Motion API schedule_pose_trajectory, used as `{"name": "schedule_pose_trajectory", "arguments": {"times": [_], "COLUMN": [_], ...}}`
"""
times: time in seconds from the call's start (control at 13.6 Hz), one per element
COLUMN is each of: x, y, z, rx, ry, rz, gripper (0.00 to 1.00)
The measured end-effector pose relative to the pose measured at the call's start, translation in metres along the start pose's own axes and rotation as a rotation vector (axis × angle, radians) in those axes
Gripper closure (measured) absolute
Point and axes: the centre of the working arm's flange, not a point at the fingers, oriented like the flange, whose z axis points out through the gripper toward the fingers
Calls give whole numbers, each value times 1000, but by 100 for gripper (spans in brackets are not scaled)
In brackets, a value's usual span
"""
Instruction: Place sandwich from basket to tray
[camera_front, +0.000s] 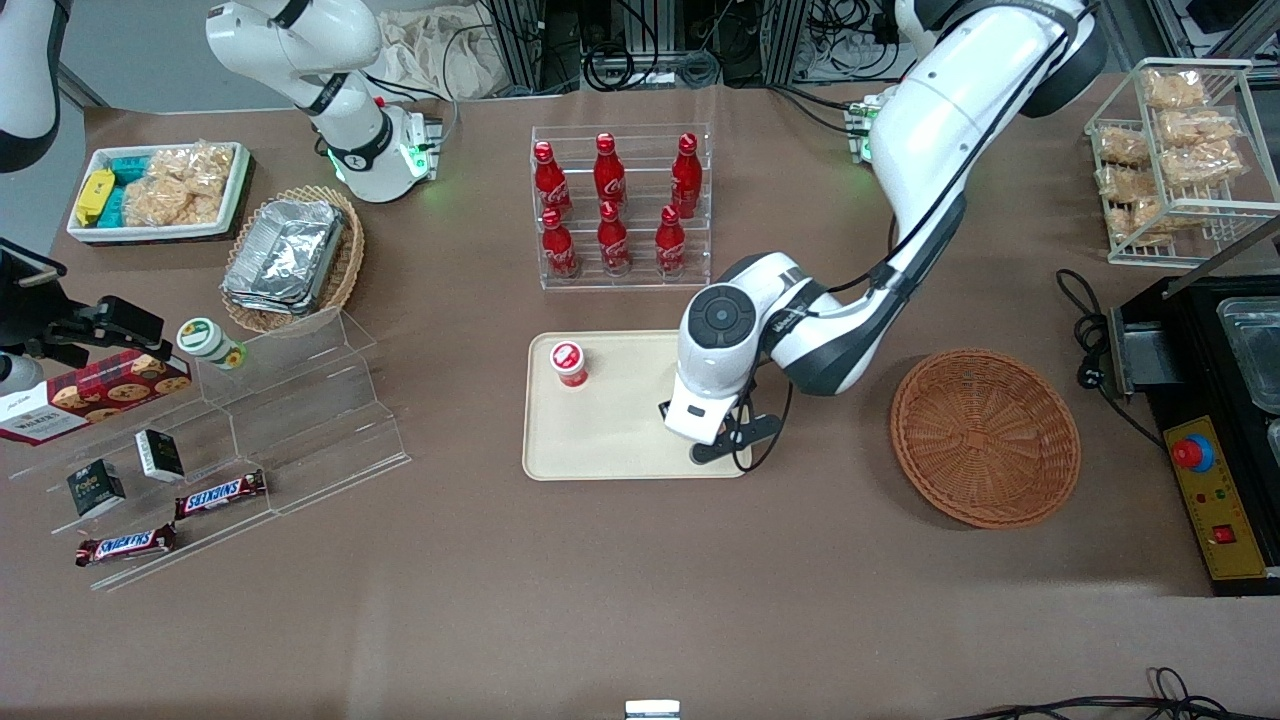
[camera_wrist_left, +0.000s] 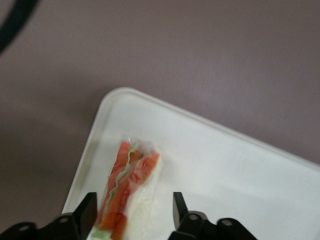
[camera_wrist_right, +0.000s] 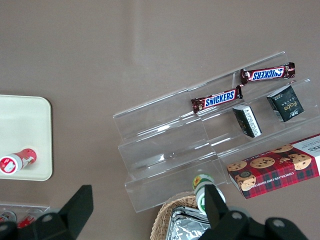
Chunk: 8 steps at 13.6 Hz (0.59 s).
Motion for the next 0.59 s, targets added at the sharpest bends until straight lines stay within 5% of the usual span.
{"name": "schedule_pose_trajectory", "arguments": {"times": [0.22,0.37,0.59], "x": [41,64,93], "y": [-32,-65,-112], "z": [-89,-152,-221], "rx": [19,27,-11], "ry": [85,130,153], "rz": [-121,-200,-298], "gripper": [0,0,0]}}
